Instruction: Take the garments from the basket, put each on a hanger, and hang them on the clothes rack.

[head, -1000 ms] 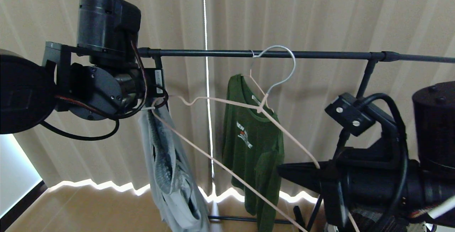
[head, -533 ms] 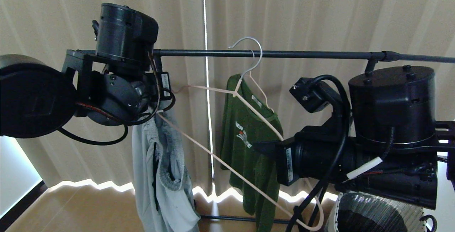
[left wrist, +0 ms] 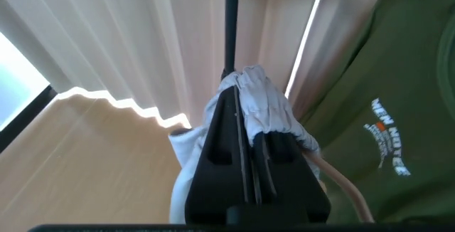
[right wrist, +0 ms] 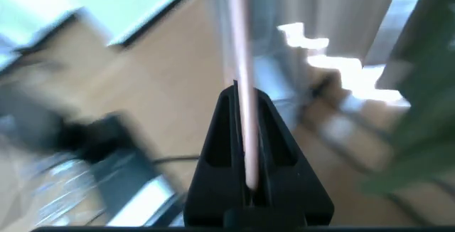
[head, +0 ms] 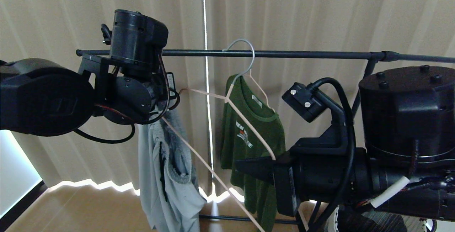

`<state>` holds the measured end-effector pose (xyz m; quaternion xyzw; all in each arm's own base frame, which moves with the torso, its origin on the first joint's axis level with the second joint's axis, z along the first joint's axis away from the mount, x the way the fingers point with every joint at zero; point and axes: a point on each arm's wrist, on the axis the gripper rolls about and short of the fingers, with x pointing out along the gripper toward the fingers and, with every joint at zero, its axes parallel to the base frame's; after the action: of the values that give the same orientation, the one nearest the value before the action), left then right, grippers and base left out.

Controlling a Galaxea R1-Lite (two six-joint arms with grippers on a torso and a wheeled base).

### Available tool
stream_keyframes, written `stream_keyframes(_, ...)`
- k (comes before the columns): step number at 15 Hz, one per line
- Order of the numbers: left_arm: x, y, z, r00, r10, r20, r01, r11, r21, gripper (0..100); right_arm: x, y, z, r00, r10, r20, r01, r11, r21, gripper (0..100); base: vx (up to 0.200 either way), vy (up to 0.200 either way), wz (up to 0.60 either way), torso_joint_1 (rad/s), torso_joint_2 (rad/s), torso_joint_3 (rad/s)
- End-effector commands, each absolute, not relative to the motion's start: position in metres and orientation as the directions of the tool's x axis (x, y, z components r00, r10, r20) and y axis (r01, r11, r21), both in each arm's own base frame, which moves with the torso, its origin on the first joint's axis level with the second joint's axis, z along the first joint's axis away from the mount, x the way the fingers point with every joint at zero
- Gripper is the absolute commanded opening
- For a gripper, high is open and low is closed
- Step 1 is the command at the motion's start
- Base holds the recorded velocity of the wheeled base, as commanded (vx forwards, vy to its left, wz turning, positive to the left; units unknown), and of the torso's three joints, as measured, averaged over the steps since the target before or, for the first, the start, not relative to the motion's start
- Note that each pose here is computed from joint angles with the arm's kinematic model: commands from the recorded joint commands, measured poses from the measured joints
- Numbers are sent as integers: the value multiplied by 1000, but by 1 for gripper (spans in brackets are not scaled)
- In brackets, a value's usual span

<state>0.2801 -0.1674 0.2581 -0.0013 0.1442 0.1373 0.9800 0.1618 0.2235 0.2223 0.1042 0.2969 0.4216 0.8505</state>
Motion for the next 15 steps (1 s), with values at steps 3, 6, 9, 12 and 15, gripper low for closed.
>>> stream_keyframes(3, 280, -169, 257, 922, 266, -283, -265, 963, 42, 0, 168, 229, 212, 488, 748, -450, -629, 659, 412, 0, 0, 0, 0, 0, 0, 0)
stream_keyframes(6, 274, -173, 260, 928, 247, -280, -242, 969, 50, 0, 178, 241, 199, 531, 695, -485, -590, 714, 377, 0, 0, 0, 0, 0, 0, 0)
stream_keyframes(9, 262, -183, 264, 941, 201, -272, -198, 979, 39, 0, 185, 246, 197, 538, 688, -487, -580, 721, 378, 0, 0, 0, 0, 0, 0, 0)
stream_keyframes(12, 239, -189, 278, 960, 133, -247, -135, 991, 10, 0, 199, 246, 193, 564, 661, -495, -548, 748, 374, 0, 0, 0, 0, 0, 0, 0)
stream_keyframes(15, 214, -195, 288, 972, 59, -227, -63, 998, -13, 0, 208, 244, 195, 583, 652, -485, -534, 757, 377, 0, 0, 0, 0, 0, 0, 0)
